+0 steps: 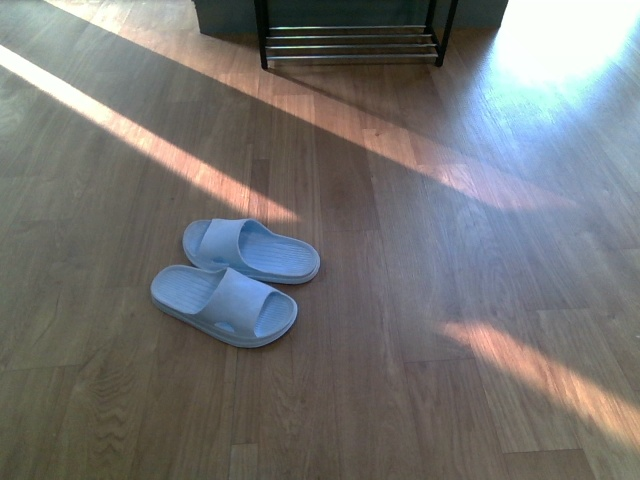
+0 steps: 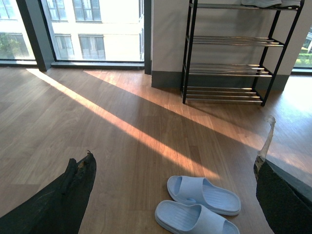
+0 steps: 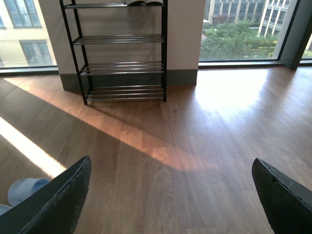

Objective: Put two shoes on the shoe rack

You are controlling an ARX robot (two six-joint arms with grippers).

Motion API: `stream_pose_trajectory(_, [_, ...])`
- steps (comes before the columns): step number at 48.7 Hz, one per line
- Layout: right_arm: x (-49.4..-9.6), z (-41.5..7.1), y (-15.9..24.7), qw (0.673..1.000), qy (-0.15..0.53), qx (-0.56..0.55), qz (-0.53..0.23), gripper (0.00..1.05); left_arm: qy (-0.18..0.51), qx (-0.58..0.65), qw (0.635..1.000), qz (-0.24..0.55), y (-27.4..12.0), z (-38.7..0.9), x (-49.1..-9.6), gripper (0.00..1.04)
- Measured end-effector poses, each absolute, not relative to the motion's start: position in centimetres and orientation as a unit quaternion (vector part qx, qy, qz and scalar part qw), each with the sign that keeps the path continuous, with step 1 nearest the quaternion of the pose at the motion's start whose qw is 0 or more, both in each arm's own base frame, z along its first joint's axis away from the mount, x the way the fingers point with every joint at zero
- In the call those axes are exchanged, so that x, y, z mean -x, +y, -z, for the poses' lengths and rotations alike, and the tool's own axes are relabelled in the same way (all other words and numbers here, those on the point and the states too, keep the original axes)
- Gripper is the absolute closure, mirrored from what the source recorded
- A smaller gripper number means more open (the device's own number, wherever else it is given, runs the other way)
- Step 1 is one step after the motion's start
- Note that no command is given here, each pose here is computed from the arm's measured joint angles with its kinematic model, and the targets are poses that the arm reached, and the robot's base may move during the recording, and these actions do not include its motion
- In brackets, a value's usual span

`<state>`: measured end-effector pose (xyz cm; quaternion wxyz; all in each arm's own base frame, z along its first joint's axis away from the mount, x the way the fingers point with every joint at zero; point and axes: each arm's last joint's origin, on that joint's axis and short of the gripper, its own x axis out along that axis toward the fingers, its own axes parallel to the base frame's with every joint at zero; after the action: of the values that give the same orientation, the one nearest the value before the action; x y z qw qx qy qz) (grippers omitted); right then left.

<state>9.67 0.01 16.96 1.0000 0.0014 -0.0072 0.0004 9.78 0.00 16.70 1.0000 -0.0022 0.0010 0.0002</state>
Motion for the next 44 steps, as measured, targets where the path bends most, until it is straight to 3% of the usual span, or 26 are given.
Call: stream_pose_trajectory(44, [-9.68,-16.95,0.01,1.000,-0.007,-0.002,0.000,0.09,0.001,0.002,1.000,0.000,0.00,-16.70,-9.78,0.09])
